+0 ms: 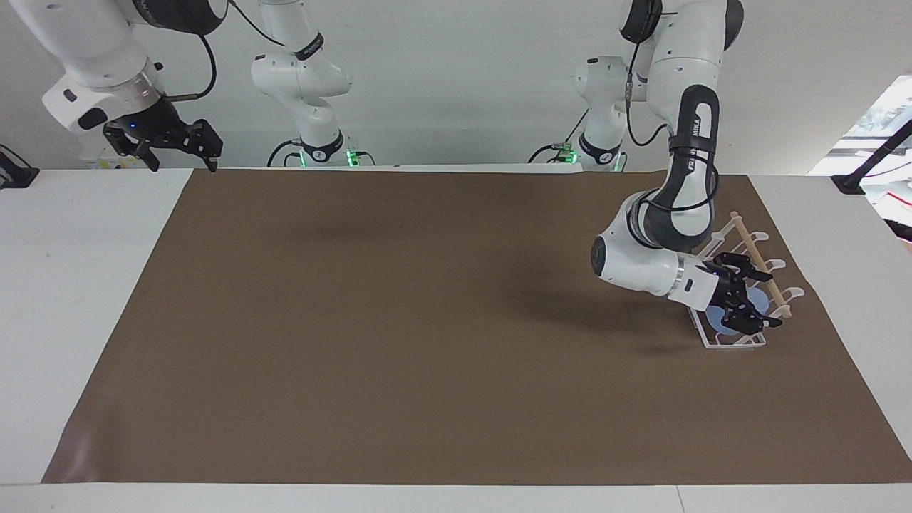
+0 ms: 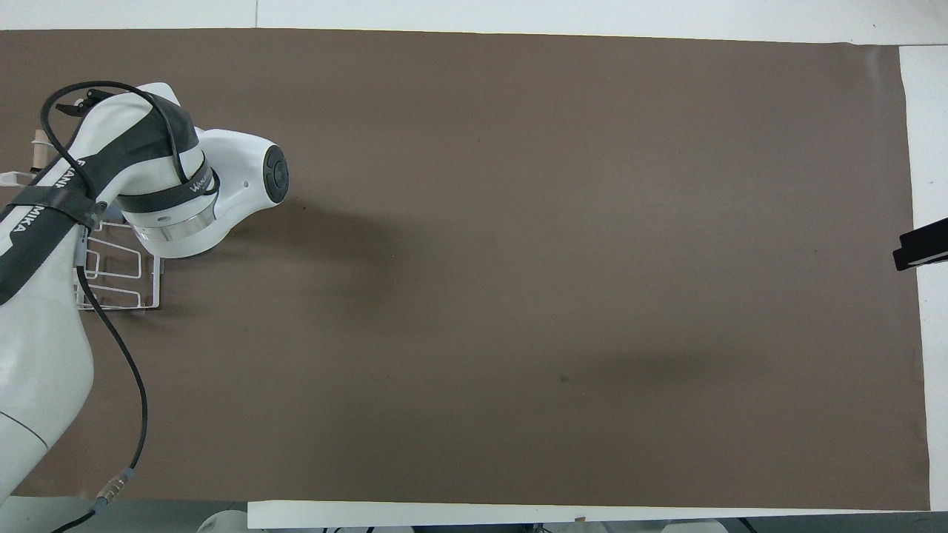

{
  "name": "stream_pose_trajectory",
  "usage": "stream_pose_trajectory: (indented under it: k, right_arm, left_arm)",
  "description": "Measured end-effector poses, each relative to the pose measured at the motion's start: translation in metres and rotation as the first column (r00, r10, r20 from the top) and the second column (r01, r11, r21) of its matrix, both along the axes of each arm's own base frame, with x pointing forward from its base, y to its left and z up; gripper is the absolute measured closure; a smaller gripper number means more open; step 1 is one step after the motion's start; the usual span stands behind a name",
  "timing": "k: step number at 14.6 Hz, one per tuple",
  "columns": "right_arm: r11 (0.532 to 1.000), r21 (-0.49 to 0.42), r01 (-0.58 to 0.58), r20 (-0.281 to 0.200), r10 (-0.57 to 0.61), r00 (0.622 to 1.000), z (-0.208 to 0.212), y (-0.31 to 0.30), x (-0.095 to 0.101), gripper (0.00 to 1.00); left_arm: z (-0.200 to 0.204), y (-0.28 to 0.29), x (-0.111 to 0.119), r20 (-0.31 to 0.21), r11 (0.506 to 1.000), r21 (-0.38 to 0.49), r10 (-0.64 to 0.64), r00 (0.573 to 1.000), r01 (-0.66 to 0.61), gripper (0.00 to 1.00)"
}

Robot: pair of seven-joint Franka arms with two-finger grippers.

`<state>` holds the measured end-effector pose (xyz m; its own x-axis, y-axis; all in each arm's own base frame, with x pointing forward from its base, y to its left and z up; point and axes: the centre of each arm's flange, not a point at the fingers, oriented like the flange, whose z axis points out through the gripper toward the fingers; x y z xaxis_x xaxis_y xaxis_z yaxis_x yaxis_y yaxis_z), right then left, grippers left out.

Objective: Hang cup on cup holder
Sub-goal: 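Lower the cup onto the rack peg and release with the left gripper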

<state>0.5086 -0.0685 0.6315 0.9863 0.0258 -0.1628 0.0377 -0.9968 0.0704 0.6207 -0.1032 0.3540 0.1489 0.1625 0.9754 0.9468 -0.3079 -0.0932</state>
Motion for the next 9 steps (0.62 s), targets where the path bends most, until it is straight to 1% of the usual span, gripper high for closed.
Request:
stream_pose_trajectory:
  k: [2, 3, 4, 6, 8, 9]
  right_arm:
    - [1.000, 0.000, 0.000, 0.000, 0.000, 1.000, 0.000, 0.000, 0.000, 0.00]
    - [1.000, 0.000, 0.000, 0.000, 0.000, 1.000, 0.000, 0.000, 0.000, 0.00]
    - [1.000, 0.000, 0.000, 0.000, 0.000, 1.000, 0.000, 0.000, 0.000, 0.00]
    - [1.000, 0.000, 0.000, 0.000, 0.000, 1.000, 0.000, 0.000, 0.000, 0.00]
    - [1.000, 0.000, 0.000, 0.000, 0.000, 1.000, 0.000, 0.000, 0.000, 0.00]
    - [1.000, 0.000, 0.000, 0.000, 0.000, 1.000, 0.000, 0.000, 0.000, 0.00]
  left_arm:
    - [0.018, -0.006, 0.003, -0.037, 0.997, -0.083, 0.004, 0.999, -0.007, 0.00]
    - [0.036, -0.006, 0.005, -0.066, 0.992, -0.127, 0.004, 0.998, -0.013, 0.00]
    - [0.058, -0.001, 0.005, -0.104, 0.986, -0.163, 0.005, 0.995, -0.022, 0.00]
    - [0.102, 0.019, 0.001, -0.211, 0.967, -0.252, -0.013, 0.977, -0.042, 0.00]
    - [0.136, 0.041, -0.003, -0.301, 0.936, -0.347, -0.059, 0.952, -0.052, 0.00]
    - [0.148, 0.048, -0.006, -0.343, 0.913, -0.403, -0.089, 0.935, -0.061, 0.00]
